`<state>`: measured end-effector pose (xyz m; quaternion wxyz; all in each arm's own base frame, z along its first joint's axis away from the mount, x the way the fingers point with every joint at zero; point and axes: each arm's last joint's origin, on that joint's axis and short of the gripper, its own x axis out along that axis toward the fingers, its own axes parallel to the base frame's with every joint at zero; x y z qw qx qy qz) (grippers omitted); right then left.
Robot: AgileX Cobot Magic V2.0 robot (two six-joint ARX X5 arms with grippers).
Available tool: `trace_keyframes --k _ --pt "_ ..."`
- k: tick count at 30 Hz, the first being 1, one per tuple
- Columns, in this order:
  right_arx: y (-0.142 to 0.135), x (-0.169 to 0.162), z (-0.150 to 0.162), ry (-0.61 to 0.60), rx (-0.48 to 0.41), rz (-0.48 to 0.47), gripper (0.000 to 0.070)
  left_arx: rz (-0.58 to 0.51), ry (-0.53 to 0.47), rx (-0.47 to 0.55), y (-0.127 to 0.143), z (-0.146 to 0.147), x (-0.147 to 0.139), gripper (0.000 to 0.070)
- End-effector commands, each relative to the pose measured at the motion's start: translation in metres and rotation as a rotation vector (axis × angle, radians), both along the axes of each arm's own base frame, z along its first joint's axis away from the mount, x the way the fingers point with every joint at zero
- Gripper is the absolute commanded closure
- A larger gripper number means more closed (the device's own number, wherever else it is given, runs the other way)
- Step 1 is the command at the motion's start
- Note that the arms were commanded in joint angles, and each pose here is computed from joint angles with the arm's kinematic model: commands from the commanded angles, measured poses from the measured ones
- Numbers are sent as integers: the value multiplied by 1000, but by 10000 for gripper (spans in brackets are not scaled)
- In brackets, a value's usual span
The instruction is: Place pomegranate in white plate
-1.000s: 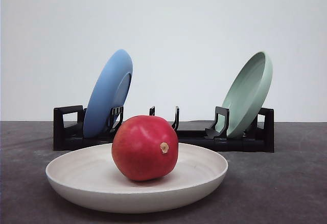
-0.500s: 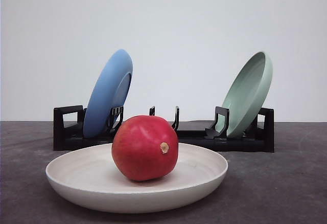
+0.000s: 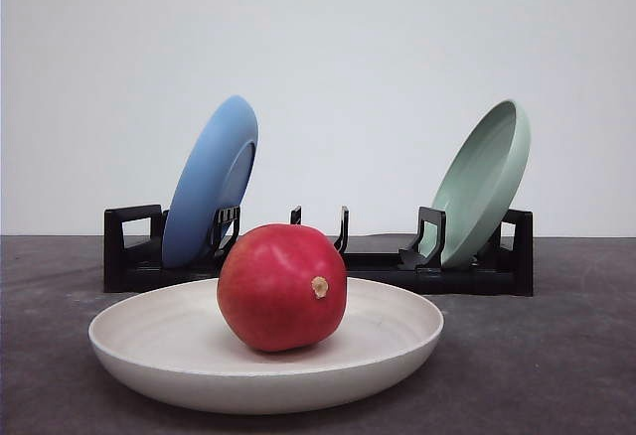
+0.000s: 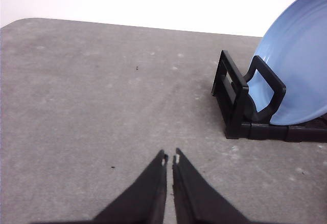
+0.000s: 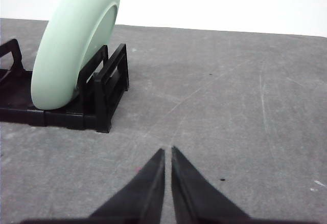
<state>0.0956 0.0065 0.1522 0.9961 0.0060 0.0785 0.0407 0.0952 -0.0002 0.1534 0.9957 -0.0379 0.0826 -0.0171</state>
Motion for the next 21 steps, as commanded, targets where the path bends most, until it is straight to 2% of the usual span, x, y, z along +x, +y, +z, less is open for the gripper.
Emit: trace_keyframes --k 1,21 --pt "0 0 -1 -6 10 -5 683 0 12 10 0 -4 0 700" --pt "0 0 -1 -6 10 -5 683 0 12 10 0 -4 0 700"
